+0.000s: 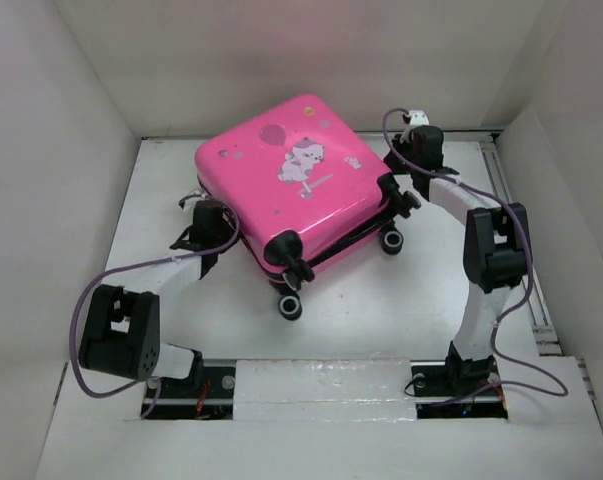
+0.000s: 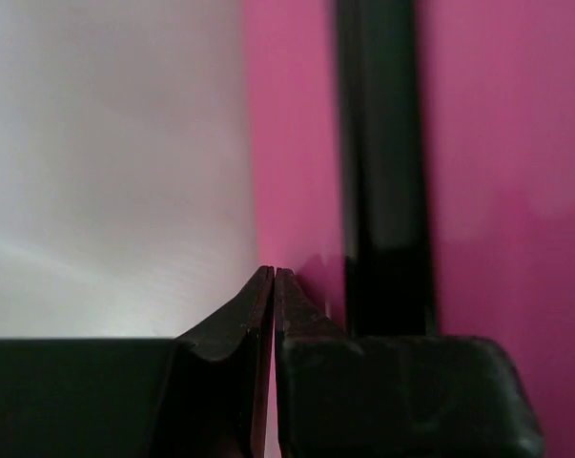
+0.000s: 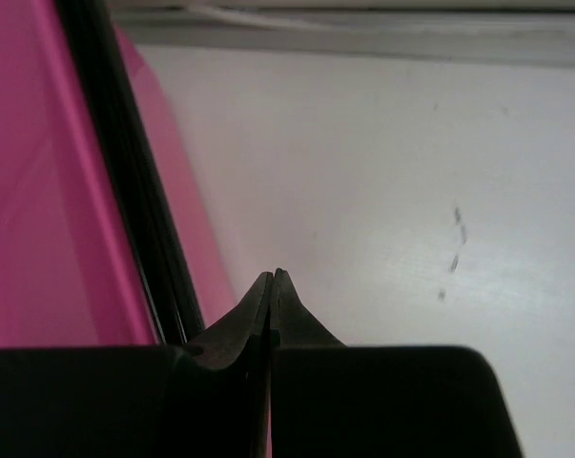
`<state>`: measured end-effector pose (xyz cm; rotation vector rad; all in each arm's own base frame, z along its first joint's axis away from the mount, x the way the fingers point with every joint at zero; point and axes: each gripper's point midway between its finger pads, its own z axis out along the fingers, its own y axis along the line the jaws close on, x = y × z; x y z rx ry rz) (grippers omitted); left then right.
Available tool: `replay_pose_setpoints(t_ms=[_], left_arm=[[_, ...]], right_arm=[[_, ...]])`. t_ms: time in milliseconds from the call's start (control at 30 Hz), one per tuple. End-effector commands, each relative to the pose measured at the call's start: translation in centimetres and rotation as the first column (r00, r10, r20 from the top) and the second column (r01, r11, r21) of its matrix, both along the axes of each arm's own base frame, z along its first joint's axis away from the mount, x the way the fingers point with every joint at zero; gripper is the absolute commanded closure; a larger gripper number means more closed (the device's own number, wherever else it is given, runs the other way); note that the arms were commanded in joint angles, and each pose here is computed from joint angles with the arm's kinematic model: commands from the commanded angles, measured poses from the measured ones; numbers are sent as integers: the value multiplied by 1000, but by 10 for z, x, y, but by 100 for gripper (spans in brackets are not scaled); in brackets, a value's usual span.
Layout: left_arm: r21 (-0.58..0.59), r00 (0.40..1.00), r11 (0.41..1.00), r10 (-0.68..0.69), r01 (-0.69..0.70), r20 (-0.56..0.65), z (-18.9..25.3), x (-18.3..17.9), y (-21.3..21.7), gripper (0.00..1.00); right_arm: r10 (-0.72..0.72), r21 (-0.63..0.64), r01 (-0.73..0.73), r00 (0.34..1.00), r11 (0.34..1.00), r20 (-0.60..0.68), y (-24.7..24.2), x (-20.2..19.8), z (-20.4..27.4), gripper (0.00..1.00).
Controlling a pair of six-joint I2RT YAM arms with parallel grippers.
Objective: Pack the luggage
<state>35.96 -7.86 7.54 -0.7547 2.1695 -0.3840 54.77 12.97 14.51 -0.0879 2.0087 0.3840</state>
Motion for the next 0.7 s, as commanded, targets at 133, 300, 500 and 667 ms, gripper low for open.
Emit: replay_pose_setpoints(t_ms=[133,300,500,667], left_arm=[[-14,929,934,-357,357,-99,-20,-72,-140,100],[153,945,932,-324,327,-44,18,-105,-158,100],[189,925,981,-121,55,361,146,-136,-119,64],[22,798,1000,-9,-5,603,240,-95,-106,50]], right_arm=[[415,99,-421,907,902,72,140,-12,45,100],[381,60,-391,916,918,126,133,-10,86,100],[243,53,-271,921,961,304,57,-20,197,86],[120,44,-145,926,988,357,13,-54,232,56]])
